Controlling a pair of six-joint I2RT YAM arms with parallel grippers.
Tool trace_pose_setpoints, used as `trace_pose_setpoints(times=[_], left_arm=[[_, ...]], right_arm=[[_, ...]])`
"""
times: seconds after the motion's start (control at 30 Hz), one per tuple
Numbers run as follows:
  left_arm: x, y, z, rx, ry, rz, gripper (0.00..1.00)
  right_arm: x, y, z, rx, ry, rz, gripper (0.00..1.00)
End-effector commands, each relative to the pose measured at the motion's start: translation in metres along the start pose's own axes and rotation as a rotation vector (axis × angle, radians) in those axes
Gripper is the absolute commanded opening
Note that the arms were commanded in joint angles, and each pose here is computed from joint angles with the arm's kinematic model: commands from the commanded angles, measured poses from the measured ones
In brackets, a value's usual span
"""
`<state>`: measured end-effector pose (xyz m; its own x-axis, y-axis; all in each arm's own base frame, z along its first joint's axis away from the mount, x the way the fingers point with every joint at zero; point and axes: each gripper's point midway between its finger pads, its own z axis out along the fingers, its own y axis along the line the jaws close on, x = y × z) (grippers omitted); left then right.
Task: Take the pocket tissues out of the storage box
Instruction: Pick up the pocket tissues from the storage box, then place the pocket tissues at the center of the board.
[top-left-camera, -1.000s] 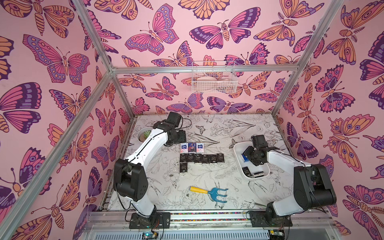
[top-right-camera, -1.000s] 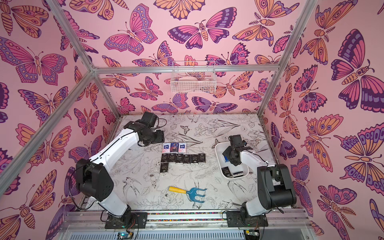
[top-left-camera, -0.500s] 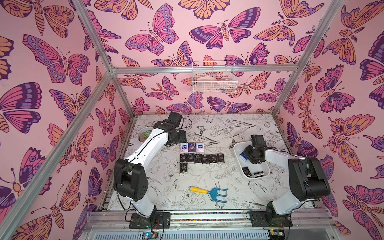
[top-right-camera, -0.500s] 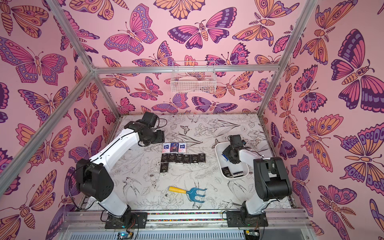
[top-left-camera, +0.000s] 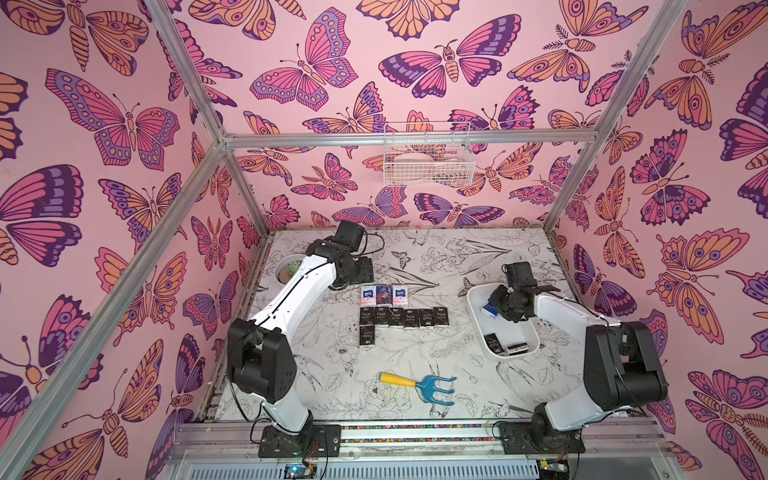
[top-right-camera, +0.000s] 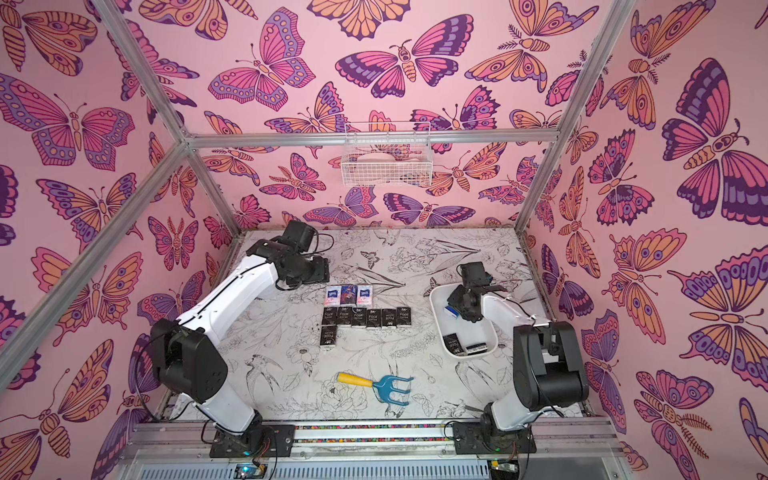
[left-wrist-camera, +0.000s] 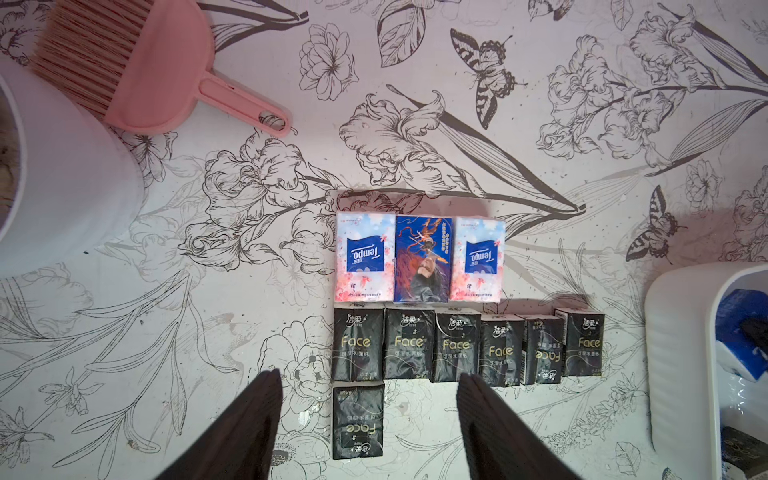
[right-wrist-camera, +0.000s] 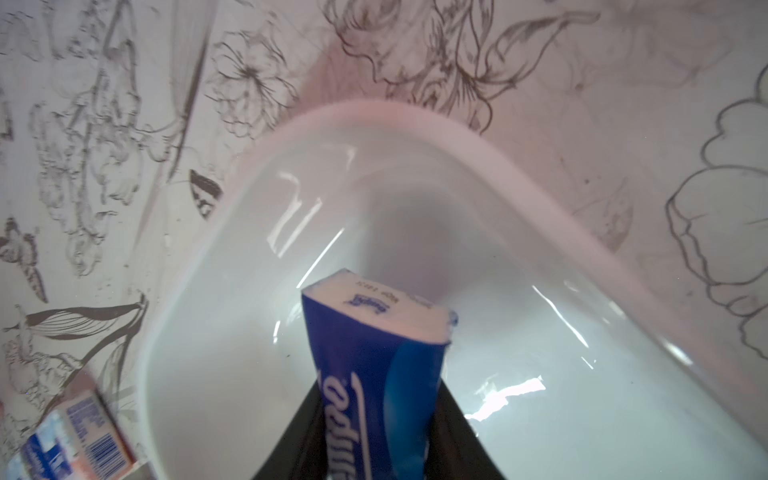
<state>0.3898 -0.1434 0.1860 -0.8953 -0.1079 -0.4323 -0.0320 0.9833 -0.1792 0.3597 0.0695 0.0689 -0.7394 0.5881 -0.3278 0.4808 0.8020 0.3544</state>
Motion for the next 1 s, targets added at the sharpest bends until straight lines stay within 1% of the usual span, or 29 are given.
trace_pose_setpoints(times=[0.0, 0.13, 0.23, 0.3, 0.4, 0.5, 0.6, 0.73, 0.87, 0.9, 0.97], left_arm=[[-0.002, 0.001, -0.014, -0.009, -0.017, 0.003, 0.73], [-0.004, -0.001, -0.016, -0.004, -0.022, 0.002, 0.73], [-0.006, -0.001, -0.017, -0.004, -0.028, 0.004, 0.73], [-0.007, -0.001, -0.018, -0.005, -0.032, 0.005, 0.73], [-0.007, 0.001, -0.02, -0.017, -0.036, 0.009, 0.73], [-0.005, 0.004, -0.022, -0.026, -0.038, 0.013, 0.73], [-0.004, 0.007, -0.024, -0.034, -0.041, 0.016, 0.73], [-0.004, 0.009, -0.023, -0.04, -0.04, 0.014, 0.74], [-0.003, 0.009, -0.019, -0.041, -0.027, 0.009, 0.74], [-0.002, 0.01, -0.018, -0.044, -0.025, 0.009, 0.74], [-0.001, 0.011, -0.018, -0.051, -0.026, 0.012, 0.73]], right_arm=[[-0.01, 0.014, -0.027, -0.025, -0.013, -0.08, 0.34], [-0.012, 0.044, -0.043, -0.106, -0.017, -0.151, 0.34], [-0.006, 0.087, -0.054, -0.189, -0.025, -0.266, 0.34], [0.004, 0.12, -0.055, -0.241, -0.007, -0.359, 0.34], [0.026, 0.156, -0.036, -0.274, 0.058, -0.48, 0.34], [0.041, 0.18, -0.015, -0.293, 0.098, -0.556, 0.34], [0.057, 0.191, 0.01, -0.307, 0.16, -0.599, 0.34], [0.073, 0.198, 0.036, -0.321, 0.193, -0.649, 0.35], [0.088, 0.203, 0.06, -0.335, 0.22, -0.671, 0.36], [0.092, 0.204, 0.063, -0.339, 0.227, -0.677, 0.37], [0.1, 0.204, 0.069, -0.336, 0.25, -0.692, 0.42]])
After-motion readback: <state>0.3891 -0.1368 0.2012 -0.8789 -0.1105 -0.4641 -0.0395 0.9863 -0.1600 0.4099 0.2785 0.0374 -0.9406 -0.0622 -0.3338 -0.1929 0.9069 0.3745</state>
